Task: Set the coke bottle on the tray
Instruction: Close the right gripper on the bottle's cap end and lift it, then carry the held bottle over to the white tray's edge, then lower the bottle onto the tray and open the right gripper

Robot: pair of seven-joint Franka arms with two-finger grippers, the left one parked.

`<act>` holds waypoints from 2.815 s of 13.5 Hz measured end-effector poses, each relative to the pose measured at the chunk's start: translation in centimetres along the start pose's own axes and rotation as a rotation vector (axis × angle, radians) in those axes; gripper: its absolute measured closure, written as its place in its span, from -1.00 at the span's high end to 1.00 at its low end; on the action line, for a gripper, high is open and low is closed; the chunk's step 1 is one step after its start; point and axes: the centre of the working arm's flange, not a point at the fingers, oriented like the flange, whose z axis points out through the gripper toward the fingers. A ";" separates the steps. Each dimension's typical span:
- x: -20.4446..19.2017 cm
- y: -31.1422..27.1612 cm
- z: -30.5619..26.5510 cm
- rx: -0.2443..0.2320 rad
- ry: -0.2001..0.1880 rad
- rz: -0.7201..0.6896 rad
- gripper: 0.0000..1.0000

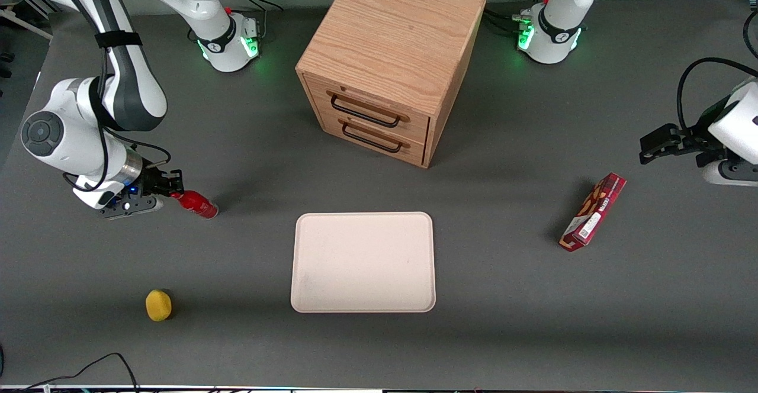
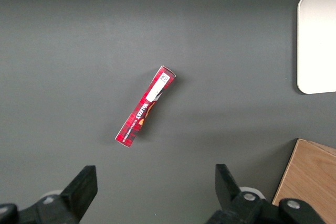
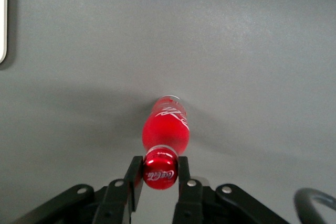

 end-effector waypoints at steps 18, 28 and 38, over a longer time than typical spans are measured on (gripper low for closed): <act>19.4 -25.0 -4.1 0.108 0.109 0.113 -0.38; 21.2 -25.7 -1.2 0.068 0.132 0.114 -0.38; 20.5 -21.8 -9.3 -0.005 0.171 0.143 1.00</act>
